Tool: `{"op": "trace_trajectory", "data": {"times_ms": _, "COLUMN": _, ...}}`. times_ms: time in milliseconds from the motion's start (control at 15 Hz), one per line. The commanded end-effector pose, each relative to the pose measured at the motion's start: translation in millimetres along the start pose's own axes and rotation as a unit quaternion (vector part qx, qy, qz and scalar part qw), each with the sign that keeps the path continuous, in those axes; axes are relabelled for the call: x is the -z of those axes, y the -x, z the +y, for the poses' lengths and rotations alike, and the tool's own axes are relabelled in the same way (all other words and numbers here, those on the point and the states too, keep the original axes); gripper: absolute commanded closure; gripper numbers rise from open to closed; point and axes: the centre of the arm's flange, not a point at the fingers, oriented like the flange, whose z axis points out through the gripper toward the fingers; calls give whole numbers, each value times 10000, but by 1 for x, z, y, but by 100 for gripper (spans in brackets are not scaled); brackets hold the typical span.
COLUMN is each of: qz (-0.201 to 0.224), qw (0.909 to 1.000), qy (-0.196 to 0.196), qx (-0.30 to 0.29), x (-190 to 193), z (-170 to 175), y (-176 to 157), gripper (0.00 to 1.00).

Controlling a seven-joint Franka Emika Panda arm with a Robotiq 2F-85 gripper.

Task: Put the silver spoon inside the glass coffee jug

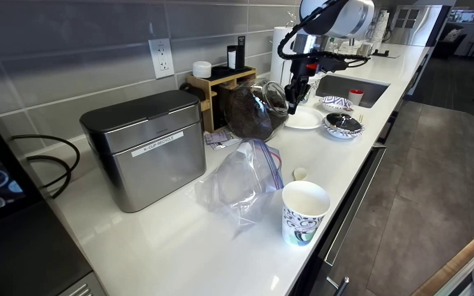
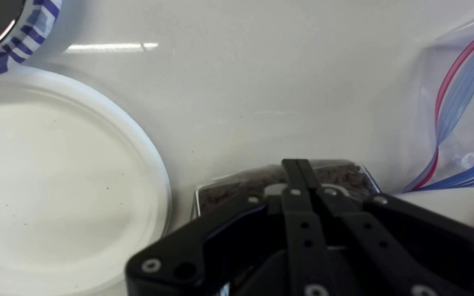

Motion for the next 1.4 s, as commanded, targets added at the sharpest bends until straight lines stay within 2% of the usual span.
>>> {"op": "trace_trajectory", "data": {"times_ms": 0, "qz": 150, "qw": 9998, "qy": -127, "qx": -78, "x": 2, "z": -1, "y": -11, "gripper": 100}}
{"op": "trace_trajectory", "data": {"times_ms": 933, "qz": 206, "qw": 9993, "qy": -195, "qx": -232, "x": 1, "z": 2, "y": -35, "gripper": 100}}
{"op": "trace_trajectory", "data": {"times_ms": 1333, "qz": 251, "qw": 9992, "qy": -226, "qx": -232, "x": 9, "z": 1, "y": -29, "gripper": 100}}
